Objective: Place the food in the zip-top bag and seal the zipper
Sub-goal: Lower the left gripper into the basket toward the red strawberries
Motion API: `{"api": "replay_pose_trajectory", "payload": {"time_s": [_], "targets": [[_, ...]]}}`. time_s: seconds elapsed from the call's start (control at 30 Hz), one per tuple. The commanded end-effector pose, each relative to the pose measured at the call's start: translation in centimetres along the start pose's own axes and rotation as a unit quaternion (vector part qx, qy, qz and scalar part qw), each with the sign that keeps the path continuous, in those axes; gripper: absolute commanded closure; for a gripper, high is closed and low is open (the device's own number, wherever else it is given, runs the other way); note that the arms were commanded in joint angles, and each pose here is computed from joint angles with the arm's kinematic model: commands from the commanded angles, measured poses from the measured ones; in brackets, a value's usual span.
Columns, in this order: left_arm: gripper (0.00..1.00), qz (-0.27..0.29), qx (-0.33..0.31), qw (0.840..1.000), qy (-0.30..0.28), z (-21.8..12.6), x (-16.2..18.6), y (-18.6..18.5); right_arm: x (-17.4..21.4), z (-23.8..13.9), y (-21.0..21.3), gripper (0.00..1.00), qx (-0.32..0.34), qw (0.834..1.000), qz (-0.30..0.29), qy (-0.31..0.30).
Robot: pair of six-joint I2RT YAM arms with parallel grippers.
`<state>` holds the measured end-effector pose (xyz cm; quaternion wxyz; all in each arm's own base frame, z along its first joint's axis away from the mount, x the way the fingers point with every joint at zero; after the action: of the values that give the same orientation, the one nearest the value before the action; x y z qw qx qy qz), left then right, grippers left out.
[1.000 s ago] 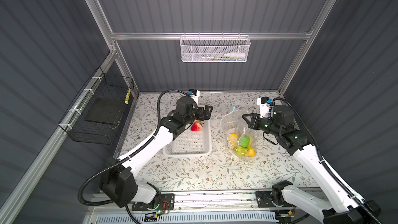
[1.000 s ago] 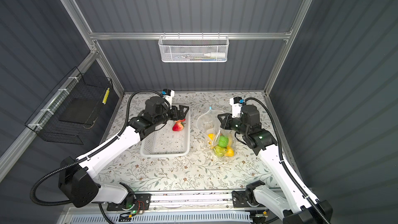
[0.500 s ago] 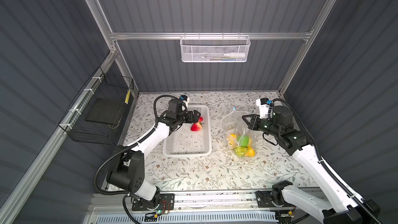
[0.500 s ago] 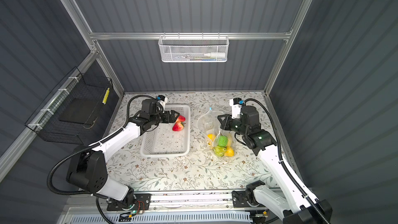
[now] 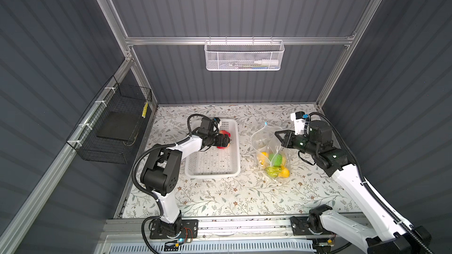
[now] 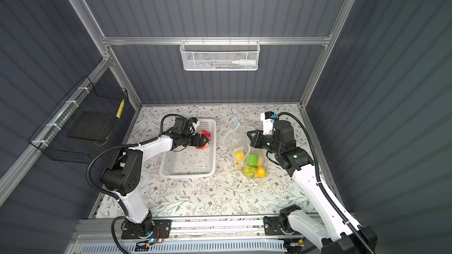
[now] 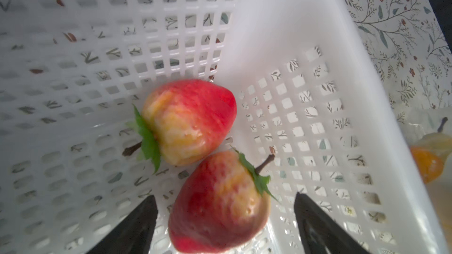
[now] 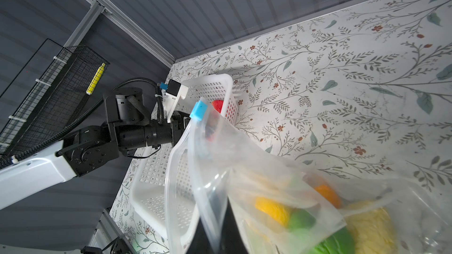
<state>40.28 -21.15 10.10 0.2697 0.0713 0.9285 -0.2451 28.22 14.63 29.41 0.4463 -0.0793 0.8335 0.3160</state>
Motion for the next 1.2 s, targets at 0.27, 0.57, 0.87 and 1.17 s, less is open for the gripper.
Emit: {"api": "replay_pose_trajectory", "payload": {"time_s": [0.27,0.57,0.87,1.17], "targets": [[0.12,-0.009,0.031,0.999,0.015,1.5,0.5,-0.8,-0.7,0.0,0.4,1.0,-0.007,1.0,-0.004,-0.009],[0.13,0.007,-0.003,1.0,0.029,0.5,3.1,-2.0,-0.7,0.3,0.4,1.0,-0.01,1.0,-0.004,-0.006],[0.15,0.039,-0.066,0.997,0.029,0.8,2.9,-1.7,-0.6,0.3,0.4,1.0,-0.011,1.0,-0.002,-0.004],[0.19,0.052,-0.088,0.994,0.03,2.6,1.4,-1.4,-0.5,0.0,0.4,1.0,-0.007,1.0,-0.004,-0.006]]}}
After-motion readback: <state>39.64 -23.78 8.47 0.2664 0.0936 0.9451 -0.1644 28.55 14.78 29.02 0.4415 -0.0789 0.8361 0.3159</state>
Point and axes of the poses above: each gripper's point midway between its finger pads, its own z axis out along the fingers, its own y axis along the line the jaws close on, x = y × z, the point moved 3 cm from there along -z, back along the fingers, and after that the axes turned 9 degrees about -z, right-handed, at the moved point
